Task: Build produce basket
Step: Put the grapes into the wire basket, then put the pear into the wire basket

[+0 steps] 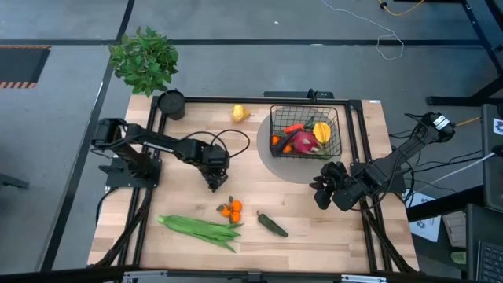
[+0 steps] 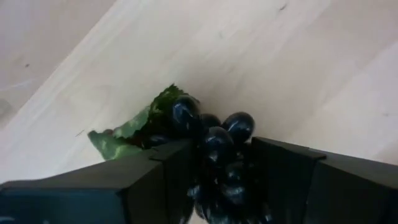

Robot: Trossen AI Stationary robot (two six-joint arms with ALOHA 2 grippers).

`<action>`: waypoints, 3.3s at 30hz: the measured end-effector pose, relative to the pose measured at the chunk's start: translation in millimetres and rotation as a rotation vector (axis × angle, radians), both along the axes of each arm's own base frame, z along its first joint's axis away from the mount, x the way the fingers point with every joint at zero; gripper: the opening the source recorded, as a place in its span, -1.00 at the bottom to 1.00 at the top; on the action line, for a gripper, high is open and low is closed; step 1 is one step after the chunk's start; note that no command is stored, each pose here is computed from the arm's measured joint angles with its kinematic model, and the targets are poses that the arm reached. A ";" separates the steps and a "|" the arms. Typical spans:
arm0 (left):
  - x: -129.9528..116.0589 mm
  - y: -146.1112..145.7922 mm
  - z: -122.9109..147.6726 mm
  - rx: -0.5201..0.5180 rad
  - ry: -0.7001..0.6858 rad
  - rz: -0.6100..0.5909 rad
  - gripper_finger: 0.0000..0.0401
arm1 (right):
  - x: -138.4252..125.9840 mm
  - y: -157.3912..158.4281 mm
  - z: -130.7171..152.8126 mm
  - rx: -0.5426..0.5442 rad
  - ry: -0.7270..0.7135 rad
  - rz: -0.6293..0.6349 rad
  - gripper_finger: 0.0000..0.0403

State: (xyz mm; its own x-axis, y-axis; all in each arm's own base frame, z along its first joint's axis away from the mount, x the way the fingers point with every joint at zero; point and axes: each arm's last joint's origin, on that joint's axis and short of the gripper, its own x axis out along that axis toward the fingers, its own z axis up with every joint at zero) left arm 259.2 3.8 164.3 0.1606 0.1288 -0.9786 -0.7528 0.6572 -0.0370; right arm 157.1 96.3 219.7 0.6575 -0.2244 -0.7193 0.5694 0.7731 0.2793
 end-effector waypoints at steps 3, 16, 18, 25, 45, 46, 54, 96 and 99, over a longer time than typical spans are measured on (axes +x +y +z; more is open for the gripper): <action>2.4 -0.1 -6.5 -0.003 0.022 0.015 -0.21 | -0.1 0.0 -0.1 0.000 0.001 0.000 -0.29; 5.6 -0.1 -9.8 0.188 0.004 0.025 -0.55 | -0.1 0.0 -0.2 -0.001 0.001 0.000 -0.29; 8.1 -2.6 -9.2 0.211 -0.025 0.020 -0.72 | -0.2 0.0 -0.2 -0.001 0.002 0.001 -0.29; 12.9 -7.3 -8.4 0.233 -0.075 0.003 -0.97 | -0.2 -0.1 -0.2 -0.003 0.003 0.002 -0.29; 78.1 -10.8 130.1 0.627 -0.293 -0.583 -1.00 | -0.2 -0.1 -0.1 -0.034 0.012 0.036 -0.29; 80.5 -10.7 139.4 0.660 -0.307 -0.609 -1.00 | -0.2 -0.1 -0.1 -0.034 0.012 0.035 -0.29; 100.7 6.5 196.4 0.922 -0.548 -0.650 -1.00 | -0.1 -0.1 -0.1 -0.033 0.012 0.035 -0.29; 182.4 126.1 103.4 0.807 -0.924 -0.566 -0.48 | 1.2 1.2 0.7 0.001 -0.005 0.023 -0.29; 183.4 120.3 100.2 0.780 -0.900 -0.583 -0.48 | 1.2 1.2 0.7 0.001 -0.006 0.024 -0.29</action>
State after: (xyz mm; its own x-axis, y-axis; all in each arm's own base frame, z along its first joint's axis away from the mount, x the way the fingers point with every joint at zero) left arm 442.7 124.0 264.6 0.9333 0.2960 -0.2032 -0.2663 0.9503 0.1613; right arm 158.2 97.5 220.4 0.6665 -0.2080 -0.7159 0.5495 0.7860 0.2833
